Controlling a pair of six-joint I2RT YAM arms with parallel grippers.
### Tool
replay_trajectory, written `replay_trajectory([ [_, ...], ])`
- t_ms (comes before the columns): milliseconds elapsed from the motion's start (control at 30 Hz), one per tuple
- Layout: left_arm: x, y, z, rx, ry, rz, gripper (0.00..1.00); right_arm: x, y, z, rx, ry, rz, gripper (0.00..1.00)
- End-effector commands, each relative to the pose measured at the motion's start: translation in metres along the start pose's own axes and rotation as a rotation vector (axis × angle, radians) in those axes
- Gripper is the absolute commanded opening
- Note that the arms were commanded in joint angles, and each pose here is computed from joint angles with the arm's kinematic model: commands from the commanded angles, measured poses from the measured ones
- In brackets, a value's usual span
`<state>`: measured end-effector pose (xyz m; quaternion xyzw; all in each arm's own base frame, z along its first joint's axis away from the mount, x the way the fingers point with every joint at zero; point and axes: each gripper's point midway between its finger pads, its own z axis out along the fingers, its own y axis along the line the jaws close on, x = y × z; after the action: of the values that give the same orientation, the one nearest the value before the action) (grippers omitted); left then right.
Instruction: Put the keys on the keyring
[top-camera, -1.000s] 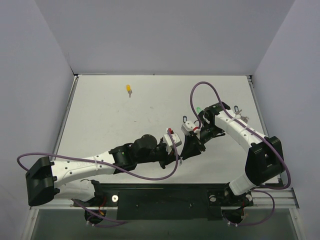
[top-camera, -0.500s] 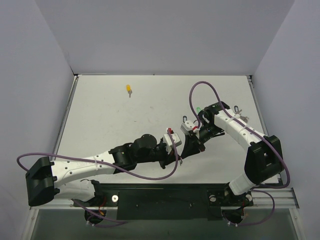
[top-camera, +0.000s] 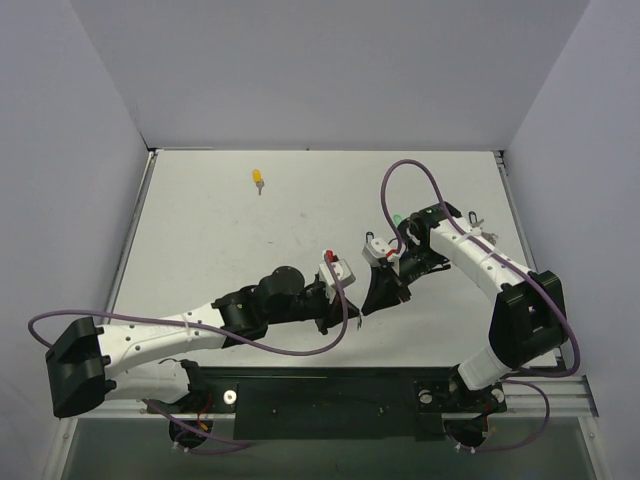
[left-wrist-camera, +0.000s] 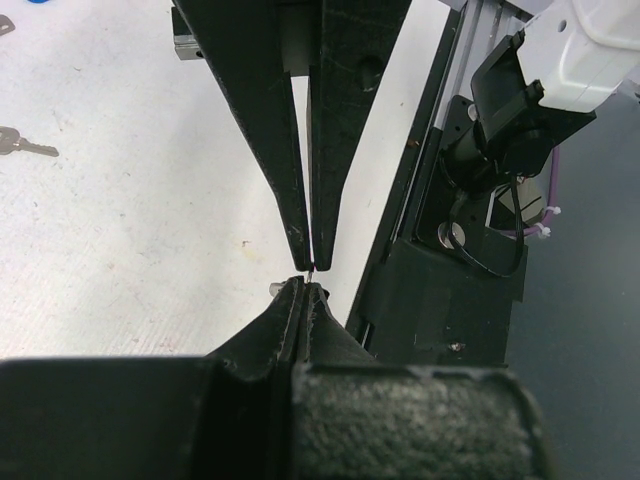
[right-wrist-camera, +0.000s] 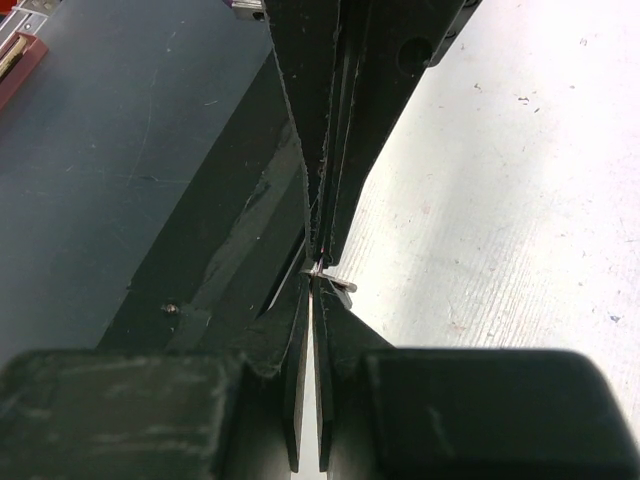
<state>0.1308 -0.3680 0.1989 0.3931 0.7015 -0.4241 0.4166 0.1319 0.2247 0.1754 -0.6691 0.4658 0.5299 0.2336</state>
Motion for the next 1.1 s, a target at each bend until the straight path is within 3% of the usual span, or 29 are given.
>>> replay_trajectory([
  [0, -0.030, -0.003, -0.006, 0.014, -0.109, -0.005, 0.00, -0.016, 0.024, -0.002, -0.043, -0.043, 0.148, 0.00],
  [767, -0.023, -0.005, -0.006, 0.039, -0.117, -0.027, 0.01, -0.017, 0.019, -0.006, -0.021, -0.077, 0.186, 0.00],
  [933, -0.022, -0.001, -0.008, 0.025, -0.128, -0.033, 0.06, -0.014, 0.015, -0.009, -0.015, -0.090, 0.228, 0.00],
  [1067, -0.023, 0.006, -0.016, -0.011, -0.159, -0.028, 0.15, -0.013, 0.018, -0.010, -0.024, -0.104, 0.236, 0.00],
])
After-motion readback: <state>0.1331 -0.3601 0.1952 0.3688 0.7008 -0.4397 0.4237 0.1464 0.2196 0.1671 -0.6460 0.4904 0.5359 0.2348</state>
